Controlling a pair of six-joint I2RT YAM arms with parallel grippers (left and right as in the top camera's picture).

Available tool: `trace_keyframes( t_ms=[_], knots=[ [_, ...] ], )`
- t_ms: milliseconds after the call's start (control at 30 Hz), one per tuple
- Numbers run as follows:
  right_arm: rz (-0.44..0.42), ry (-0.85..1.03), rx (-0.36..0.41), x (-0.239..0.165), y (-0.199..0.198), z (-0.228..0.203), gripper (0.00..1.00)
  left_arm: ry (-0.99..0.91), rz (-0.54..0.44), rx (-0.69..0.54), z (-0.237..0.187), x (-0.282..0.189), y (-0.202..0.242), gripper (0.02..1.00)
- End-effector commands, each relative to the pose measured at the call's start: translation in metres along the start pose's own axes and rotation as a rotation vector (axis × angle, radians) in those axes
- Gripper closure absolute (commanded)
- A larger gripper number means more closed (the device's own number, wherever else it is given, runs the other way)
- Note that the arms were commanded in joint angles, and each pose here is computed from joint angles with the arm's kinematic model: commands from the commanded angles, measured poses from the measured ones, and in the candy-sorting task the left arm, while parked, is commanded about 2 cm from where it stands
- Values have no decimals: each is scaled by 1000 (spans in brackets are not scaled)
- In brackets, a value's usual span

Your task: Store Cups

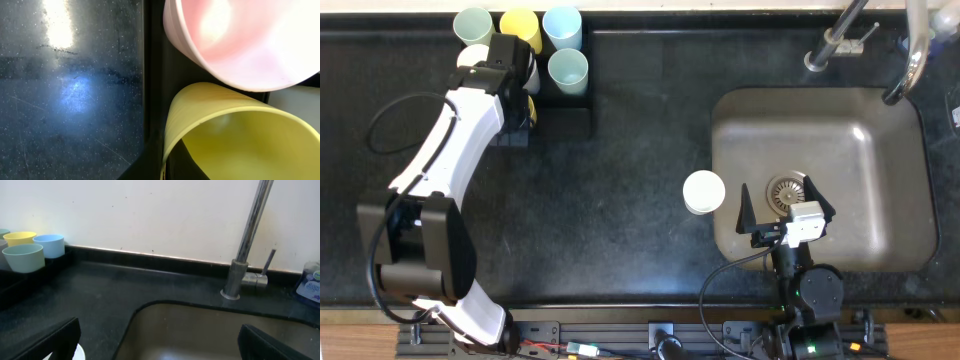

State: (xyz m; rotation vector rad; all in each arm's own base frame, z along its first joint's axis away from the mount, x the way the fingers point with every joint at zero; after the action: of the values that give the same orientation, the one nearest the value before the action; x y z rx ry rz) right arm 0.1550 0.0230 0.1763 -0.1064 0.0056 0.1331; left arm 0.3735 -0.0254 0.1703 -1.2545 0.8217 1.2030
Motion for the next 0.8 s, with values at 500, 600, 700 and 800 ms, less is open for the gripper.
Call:
trace_keyframes(
  t_ms=[500, 600, 700, 800],
  knots=[
    [2, -4, 1, 0, 0, -3, 3, 6, -1, -11, -1, 2, 0, 673],
    [2, -4, 1, 0, 0, -3, 5, 1, -29, -4, -1, -10, 1, 606],
    [2, -4, 1, 0, 0, -3, 3, -28, -125, 7, 6, -42, 1, 527],
    [2, -4, 1, 0, 0, -3, 3, -96, -298, 47, 25, -95, 2, 465]
  ],
)
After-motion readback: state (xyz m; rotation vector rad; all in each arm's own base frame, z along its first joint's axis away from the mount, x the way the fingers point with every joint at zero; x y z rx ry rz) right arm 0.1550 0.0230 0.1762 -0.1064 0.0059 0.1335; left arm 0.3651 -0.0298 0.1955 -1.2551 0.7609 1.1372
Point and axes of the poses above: each gripper's point midway between its finger pads, its own x axis out along the fingers, its own y axis along the line the jaws close on, z = x × y, the point moved 9 cm from there along -x, back along the fingers, and after that the axes turned 4 degrees about -x, right-handed, at the moved point
